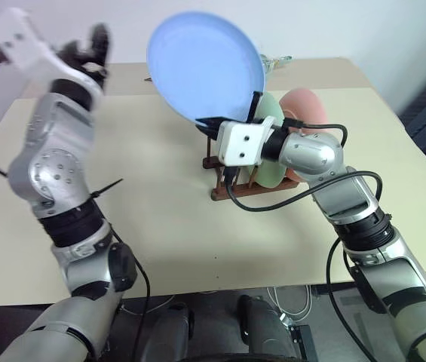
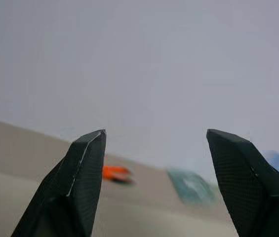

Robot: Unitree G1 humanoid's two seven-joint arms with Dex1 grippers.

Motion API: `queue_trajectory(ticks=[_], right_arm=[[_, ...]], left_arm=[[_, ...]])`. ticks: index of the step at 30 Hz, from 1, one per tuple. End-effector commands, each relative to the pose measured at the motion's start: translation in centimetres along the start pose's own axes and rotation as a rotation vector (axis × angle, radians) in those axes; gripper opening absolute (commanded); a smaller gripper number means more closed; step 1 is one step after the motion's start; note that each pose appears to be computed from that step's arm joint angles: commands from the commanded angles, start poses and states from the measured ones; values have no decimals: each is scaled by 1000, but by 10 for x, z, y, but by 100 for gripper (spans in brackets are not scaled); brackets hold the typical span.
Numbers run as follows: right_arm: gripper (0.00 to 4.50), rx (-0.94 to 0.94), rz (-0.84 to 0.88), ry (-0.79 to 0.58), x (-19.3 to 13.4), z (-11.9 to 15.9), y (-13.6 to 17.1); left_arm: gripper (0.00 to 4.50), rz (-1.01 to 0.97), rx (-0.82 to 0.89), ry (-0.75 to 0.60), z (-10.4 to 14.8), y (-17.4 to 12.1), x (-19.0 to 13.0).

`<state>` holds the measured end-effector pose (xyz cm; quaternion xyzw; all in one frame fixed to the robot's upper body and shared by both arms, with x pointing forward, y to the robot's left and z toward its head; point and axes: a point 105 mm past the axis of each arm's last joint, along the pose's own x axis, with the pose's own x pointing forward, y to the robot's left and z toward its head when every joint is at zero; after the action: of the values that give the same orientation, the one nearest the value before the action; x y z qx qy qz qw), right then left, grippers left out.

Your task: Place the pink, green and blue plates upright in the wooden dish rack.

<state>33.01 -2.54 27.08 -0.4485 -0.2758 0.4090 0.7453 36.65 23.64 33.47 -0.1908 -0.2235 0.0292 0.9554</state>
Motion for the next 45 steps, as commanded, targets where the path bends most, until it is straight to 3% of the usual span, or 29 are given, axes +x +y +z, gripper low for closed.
queue_trajectory(ticks=[1,2,4,5,8,13,21,32,35,39,41,45], right_arm=[[0,201,-139,-201,-16,39,-38],[0,293,-156,-259,-21,48,-45],[0,575,-180,-420,-34,66,-59],[0,751,-170,-506,-40,74,-63],[0,1125,-150,-622,-50,76,-69],[0,1512,-179,-505,-45,48,-50],[0,1731,-244,-381,-46,30,-35],[0,1834,-327,-166,-32,9,-12],[100,1796,-314,-168,-28,10,-17],[297,1466,-320,-99,-31,7,-28],[297,1248,-305,-101,-37,11,-38],[297,919,-257,-241,-72,36,-68]], left_arm=[[302,70,201,-53,7,35,-4],[302,54,243,-26,-2,41,-7],[302,-76,330,111,-41,39,-19],[302,-191,380,200,-67,31,-33],[302,-446,421,367,-115,11,-73],[302,-750,407,652,-165,-3,-142],[302,-900,374,774,-175,-12,-176],[302,-923,374,767,-176,-18,-176],[309,-932,381,774,-178,-20,-179],[309,-932,380,775,-179,-21,-180],[309,-931,380,775,-179,-21,-181],[309,-917,388,777,-181,-18,-180]])
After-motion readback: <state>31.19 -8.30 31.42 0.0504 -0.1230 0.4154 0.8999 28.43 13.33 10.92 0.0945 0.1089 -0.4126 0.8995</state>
